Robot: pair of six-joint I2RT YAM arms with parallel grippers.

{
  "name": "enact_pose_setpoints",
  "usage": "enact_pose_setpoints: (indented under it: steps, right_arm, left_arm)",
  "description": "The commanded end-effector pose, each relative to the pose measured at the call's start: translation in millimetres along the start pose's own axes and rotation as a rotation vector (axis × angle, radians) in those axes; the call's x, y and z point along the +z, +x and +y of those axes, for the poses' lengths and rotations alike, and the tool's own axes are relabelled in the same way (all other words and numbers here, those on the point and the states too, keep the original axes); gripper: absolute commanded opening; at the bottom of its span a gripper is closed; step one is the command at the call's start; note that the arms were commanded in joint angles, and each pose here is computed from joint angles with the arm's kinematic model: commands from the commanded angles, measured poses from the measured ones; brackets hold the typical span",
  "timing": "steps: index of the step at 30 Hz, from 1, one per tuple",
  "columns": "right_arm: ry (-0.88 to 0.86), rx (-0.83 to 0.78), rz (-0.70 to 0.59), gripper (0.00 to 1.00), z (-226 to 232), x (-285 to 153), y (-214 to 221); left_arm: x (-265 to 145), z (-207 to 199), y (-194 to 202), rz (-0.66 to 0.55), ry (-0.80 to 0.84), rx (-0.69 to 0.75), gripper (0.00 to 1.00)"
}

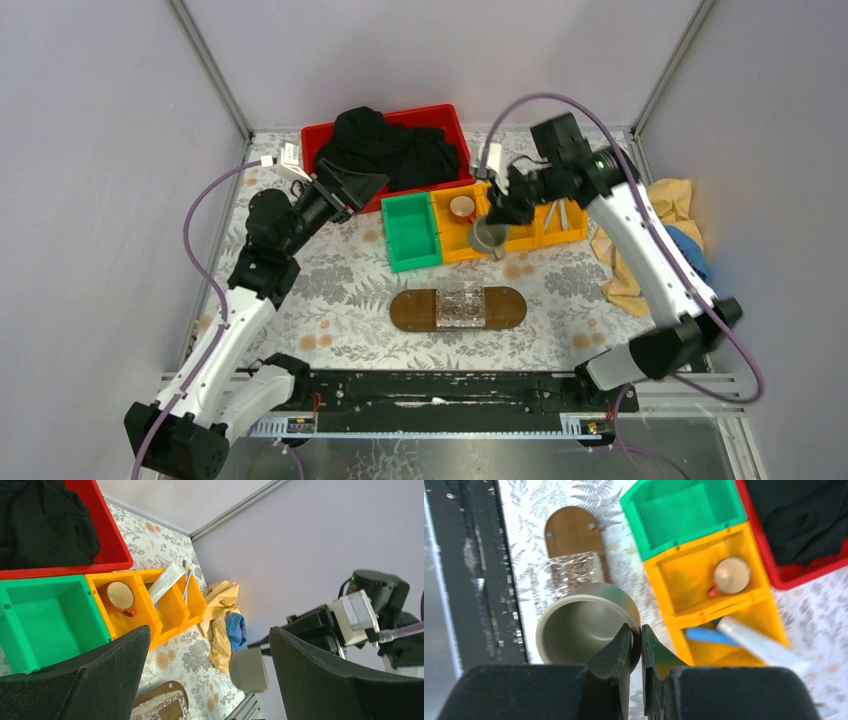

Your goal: Prepare toiletry sets of a toothbrush and toothpaste on the tray

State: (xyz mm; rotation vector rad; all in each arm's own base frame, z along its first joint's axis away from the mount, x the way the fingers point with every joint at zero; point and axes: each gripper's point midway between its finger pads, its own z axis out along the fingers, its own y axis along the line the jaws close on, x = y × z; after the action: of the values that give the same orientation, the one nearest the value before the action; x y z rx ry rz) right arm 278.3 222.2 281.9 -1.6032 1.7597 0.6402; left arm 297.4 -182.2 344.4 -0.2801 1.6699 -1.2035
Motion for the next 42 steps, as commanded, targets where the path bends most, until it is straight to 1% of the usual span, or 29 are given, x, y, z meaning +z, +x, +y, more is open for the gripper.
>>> enact_pose_setpoints:
  steps: [1,4,9,15,18,21,29,32,36,42]
  right_arm:
    - [0.129,0.189,-0.027,0.00,16,-12,16]
    - [0.222,0.225,-0.031,0.00,20,-16,33]
    - [0.292,0.290,0.010,0.00,30,-18,60]
    - [0.246,0.305,0.028,0.00,56,-3,98]
    - [0.278,0.313,0.043,0.00,60,5,119]
    - [0.319,0.319,0.024,0.00,59,6,124]
    - [0.313,0.330,0.048,0.00,64,17,147]
    - [0.346,0.332,0.033,0.00,60,17,148]
    - [0.369,0.327,0.032,0.00,56,18,151]
    - [0.336,0.284,0.025,0.00,66,24,157]
  left_arm:
    - [1,-28,-8,-0.016,0.120,0.044,0.96]
    - [-1,-22,-1,0.000,0.122,0.062,0.96]
    - [1,-5,18,0.046,0.137,0.130,0.97]
    - [-7,17,48,0.146,0.132,0.170,0.96]
    - [-17,27,62,0.185,0.125,0.200,0.96]
    - [-28,29,72,0.204,0.140,0.226,0.97]
    - [-55,24,88,0.241,0.186,0.226,0.97]
    - [-61,22,81,0.223,0.164,0.298,0.97]
    - [-66,34,73,0.214,0.078,0.398,0.97]
    - [-64,47,83,0.260,0.058,0.413,0.97]
